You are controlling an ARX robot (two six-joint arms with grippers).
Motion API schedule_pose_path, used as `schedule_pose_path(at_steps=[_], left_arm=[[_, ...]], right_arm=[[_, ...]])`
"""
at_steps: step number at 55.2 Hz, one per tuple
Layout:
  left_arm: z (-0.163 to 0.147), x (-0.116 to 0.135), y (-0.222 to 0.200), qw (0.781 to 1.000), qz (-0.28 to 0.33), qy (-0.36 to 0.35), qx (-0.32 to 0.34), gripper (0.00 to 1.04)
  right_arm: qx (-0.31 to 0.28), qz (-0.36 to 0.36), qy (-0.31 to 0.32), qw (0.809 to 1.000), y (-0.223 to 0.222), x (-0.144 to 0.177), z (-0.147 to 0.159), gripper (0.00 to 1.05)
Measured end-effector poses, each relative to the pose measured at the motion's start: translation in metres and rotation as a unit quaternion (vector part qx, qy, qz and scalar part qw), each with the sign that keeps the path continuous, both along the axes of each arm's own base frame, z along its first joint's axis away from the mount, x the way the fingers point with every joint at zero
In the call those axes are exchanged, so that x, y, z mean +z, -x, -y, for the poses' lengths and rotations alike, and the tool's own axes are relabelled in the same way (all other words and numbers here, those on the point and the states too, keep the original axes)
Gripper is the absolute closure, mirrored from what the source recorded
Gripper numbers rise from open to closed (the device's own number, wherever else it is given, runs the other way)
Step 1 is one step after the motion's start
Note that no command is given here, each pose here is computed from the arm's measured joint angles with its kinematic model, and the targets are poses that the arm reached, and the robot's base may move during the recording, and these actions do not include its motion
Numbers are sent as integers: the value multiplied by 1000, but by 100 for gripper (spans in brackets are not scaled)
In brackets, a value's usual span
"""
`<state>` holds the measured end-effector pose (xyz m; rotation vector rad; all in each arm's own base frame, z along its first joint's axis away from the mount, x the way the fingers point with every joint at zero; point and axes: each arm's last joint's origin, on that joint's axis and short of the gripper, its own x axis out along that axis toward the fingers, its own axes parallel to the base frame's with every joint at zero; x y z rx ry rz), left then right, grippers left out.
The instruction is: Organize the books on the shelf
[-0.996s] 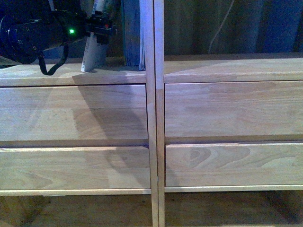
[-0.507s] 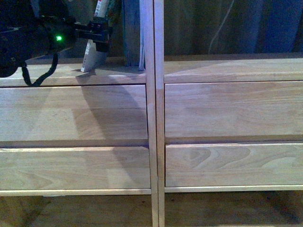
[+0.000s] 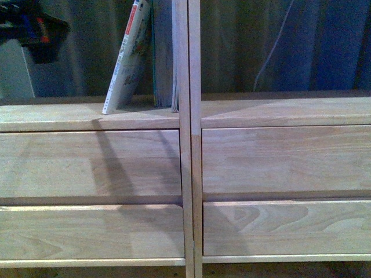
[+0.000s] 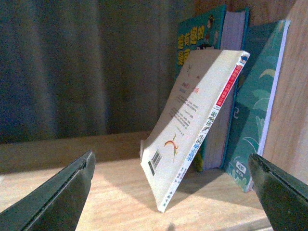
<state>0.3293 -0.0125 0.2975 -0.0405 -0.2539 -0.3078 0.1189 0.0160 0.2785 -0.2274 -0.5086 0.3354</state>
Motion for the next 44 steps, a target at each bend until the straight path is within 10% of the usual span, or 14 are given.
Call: schedule_pose_path(at_steps=[18,27,44], left_arm=[[-8,-10,118,996,-75,29,-49,8],[-13,-32,171,982,-123,5,142,35],[-13,-76,190,980,-130,-13,152,88]], right_arm=[[-24,-75,-58,995,-4,-6,7,7],[-52,-85,-76,992,0,-5,9,9],[-167,-255,-104,947,6,-46,16,59]])
